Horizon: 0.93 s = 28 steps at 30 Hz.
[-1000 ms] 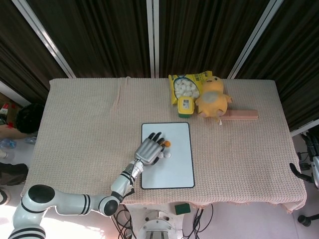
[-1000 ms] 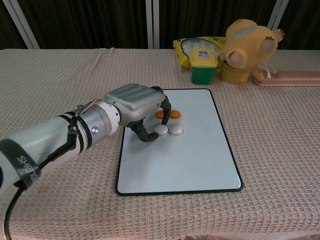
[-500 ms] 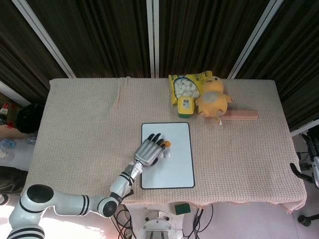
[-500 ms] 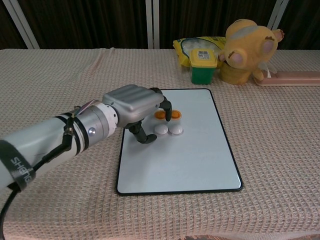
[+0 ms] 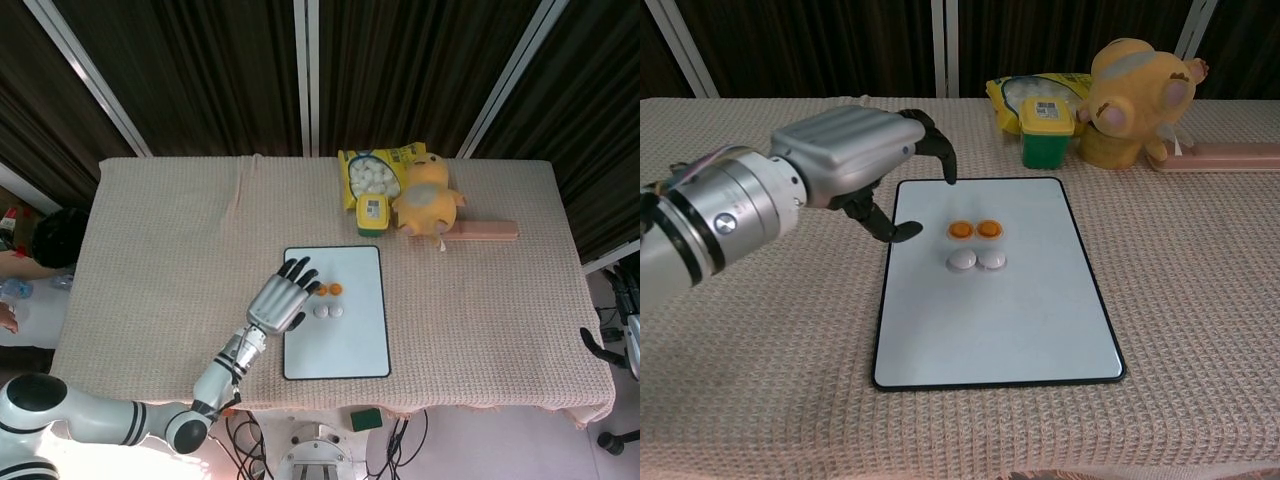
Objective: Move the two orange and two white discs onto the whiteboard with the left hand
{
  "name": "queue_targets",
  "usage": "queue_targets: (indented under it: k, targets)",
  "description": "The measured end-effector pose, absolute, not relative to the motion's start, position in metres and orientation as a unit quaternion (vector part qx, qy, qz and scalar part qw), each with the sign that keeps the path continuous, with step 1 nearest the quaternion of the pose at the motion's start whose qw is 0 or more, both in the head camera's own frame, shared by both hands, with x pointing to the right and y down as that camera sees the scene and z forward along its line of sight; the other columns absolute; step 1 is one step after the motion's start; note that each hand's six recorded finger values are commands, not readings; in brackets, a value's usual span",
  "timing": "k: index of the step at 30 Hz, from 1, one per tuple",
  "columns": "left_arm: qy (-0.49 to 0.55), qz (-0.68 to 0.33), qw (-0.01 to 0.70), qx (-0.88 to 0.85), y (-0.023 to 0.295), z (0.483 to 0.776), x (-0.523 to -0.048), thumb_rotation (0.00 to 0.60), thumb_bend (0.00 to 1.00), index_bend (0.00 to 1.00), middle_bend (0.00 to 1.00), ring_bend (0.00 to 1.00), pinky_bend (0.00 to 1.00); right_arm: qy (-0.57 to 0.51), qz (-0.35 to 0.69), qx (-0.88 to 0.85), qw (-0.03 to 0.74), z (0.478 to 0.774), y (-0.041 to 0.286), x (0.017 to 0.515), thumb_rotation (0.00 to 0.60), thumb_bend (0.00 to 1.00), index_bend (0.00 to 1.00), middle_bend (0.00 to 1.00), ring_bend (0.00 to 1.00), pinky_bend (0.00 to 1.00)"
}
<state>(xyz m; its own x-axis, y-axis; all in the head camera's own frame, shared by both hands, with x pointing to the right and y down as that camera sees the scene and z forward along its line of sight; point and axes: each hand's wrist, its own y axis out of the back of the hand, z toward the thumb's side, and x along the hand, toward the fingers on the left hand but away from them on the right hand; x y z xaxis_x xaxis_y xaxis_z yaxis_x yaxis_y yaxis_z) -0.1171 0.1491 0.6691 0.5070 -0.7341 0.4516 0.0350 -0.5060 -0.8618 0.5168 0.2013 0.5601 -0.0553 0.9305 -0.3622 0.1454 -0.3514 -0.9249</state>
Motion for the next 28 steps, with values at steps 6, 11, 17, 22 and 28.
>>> queue_targets:
  k: [6, 11, 17, 22, 28]
  targets:
    - [0.302, -0.422, 0.443, -0.731, 0.146, 0.645, -0.179, 0.6, 0.28, 0.31, 0.21, 0.06, 0.14, -0.448, 0.572, -0.597, 0.341, 0.567, 0.203, 0.517, 0.6, 0.29, 0.0, 0.0, 0.0, 0.0]
    - [0.371, -0.427, 0.451, -0.69, 0.15, 0.627, -0.265, 0.547, 0.15, 0.21, 0.18, 0.05, 0.14, -0.446, 0.575, -0.596, 0.34, 0.571, 0.205, 0.518, 0.6, 0.28, 0.0, 0.0, 0.0, 0.0]
    - [0.382, -0.507, 0.471, -0.612, 0.171, 0.597, -0.376, 0.334, 0.05, 0.06, 0.0, 0.0, 0.13, -0.441, 0.579, -0.593, 0.345, 0.578, 0.211, 0.52, 0.6, 0.28, 0.0, 0.0, 0.0, 0.0]
    - [0.344, -0.556, 0.449, -0.609, 0.183, 0.589, -0.41, 0.331, 0.07, 0.06, 0.0, 0.0, 0.13, -0.44, 0.578, -0.593, 0.346, 0.583, 0.215, 0.519, 0.6, 0.28, 0.0, 0.0, 0.0, 0.0]
    - [0.327, -0.577, 0.417, -0.622, 0.196, 0.596, -0.418, 0.33, 0.09, 0.06, 0.0, 0.0, 0.13, -0.438, 0.565, -0.601, 0.357, 0.581, 0.214, 0.51, 0.6, 0.28, 0.0, 0.0, 0.0, 0.0]
